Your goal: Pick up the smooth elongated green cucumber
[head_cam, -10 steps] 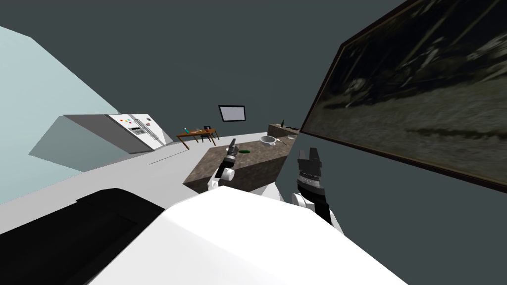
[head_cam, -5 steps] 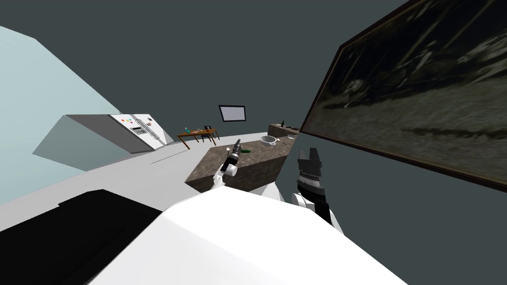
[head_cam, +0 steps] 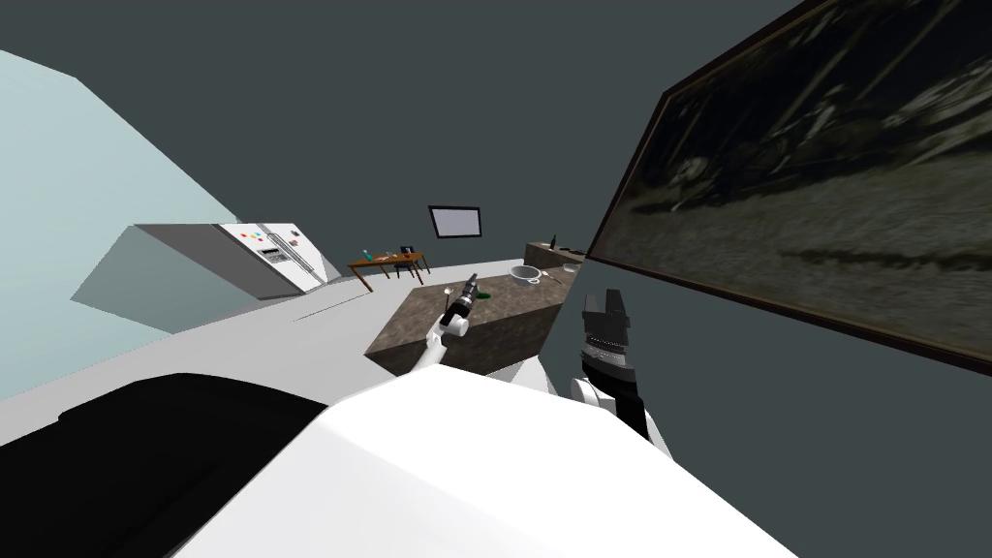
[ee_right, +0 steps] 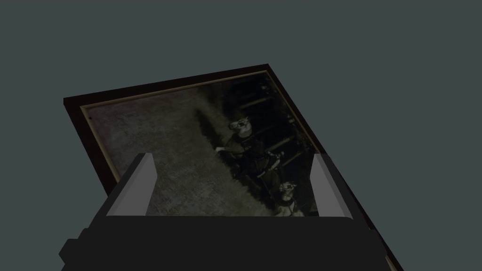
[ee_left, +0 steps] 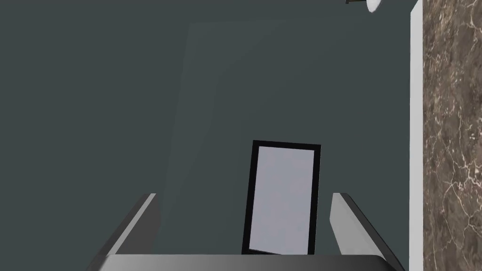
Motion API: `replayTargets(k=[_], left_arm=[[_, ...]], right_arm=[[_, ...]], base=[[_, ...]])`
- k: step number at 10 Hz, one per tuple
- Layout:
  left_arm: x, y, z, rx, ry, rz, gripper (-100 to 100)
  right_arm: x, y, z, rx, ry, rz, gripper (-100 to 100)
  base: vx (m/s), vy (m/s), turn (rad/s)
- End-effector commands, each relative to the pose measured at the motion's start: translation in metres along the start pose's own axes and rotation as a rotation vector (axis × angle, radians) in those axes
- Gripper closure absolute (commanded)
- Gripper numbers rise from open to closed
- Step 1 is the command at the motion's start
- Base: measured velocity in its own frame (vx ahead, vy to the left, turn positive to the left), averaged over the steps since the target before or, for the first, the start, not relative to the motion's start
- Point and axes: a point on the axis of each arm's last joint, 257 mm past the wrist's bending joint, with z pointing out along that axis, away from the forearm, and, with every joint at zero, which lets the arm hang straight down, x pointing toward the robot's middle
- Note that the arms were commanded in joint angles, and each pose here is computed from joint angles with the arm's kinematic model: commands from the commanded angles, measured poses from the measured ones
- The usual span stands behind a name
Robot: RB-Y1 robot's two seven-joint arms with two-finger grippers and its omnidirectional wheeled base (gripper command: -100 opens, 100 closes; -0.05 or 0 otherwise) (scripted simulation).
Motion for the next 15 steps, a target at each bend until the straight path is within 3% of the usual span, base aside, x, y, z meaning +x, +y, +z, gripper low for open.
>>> replayTargets(k=[1,4,6,7,15], left_arm=[[0.001,0.016,0.006,-0.034,0.002,0.001,-100],[0.008,0.040,0.032,-0.130,0.031,0.001,-100],[0.006,0.059,0.032,-0.174,0.027,0.003,-100],[0.009,0.067,0.044,-0.214,0.039,0.005,-100],[0.006,0.130,0.069,-0.453,0.050,0.022,-100]], right_arm=[[0.000,0.000,0.000,0.000,0.000,0.000,0],[0.000,0.000,0.000,0.000,0.000,0.000,0],[0.000,0.000,0.000,0.000,0.000,0.000,0],[0.000,0.000,0.000,0.000,0.000,0.000,0],[0.000,0.000,0.000,0.000,0.000,0.000,0]], base=[[0.000,0.000,0.000],[-0.010,-0.001,0.010],[-0.005,0.000,0.003],[-0.008,-0.001,0.017],[-0.003,-0.002,0.006]])
